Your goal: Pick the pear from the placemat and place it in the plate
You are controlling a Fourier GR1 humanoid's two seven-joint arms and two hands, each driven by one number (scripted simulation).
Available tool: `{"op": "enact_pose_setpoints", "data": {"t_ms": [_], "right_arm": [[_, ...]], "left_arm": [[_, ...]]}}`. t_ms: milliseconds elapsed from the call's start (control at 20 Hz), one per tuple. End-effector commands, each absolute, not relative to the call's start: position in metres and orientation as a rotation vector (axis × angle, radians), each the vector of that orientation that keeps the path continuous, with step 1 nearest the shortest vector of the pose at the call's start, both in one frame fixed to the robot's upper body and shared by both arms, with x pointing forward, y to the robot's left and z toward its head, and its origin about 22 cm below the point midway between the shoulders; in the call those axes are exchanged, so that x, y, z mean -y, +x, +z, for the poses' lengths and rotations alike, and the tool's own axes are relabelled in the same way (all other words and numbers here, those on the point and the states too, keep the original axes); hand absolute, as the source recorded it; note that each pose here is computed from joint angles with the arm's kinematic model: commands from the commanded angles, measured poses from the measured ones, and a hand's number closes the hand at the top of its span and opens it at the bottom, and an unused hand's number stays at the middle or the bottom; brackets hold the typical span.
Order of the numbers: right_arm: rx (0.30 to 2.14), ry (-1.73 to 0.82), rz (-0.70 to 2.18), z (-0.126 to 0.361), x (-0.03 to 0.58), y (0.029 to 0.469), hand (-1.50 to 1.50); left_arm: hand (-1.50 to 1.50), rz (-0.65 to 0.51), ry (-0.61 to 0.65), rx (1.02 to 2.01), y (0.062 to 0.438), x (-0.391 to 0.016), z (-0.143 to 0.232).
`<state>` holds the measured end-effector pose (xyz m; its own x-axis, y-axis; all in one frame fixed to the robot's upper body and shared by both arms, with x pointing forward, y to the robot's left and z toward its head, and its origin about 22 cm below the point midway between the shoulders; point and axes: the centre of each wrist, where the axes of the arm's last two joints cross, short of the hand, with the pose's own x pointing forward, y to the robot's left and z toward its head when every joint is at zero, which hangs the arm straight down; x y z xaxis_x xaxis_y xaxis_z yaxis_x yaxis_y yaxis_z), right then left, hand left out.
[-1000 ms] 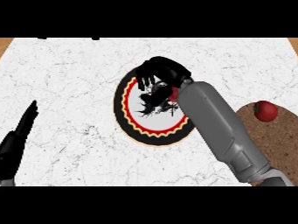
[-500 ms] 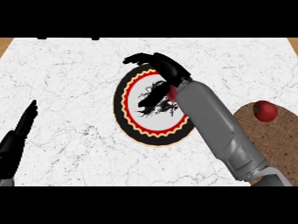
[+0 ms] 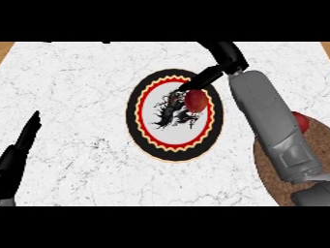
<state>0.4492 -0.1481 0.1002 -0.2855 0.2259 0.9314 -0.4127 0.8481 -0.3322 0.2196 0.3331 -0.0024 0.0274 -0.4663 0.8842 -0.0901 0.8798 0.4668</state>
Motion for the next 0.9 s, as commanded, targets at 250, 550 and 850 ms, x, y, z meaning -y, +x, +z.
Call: {"op": "enact_pose_setpoints", "data": {"t_ms": [250, 550, 850], "right_arm": [[1.859, 0.252, 0.458, 0.102, 0.275, 0.454, -1.5], [1.872, 0.235, 0.492, 0.116, 0.33, 0.447, -1.5], [1.879, 0.181, 0.472, 0.103, 0.338, 0.442, -1.5]], "left_arm": [[0.0, -0.333, 0.452, 1.555, 0.226, -0.326, -0.008], [0.0, -0.338, 0.419, 1.568, 0.239, -0.314, 0.001], [0.0, -0.369, 0.422, 1.567, 0.241, -0.323, 0.004]]}}
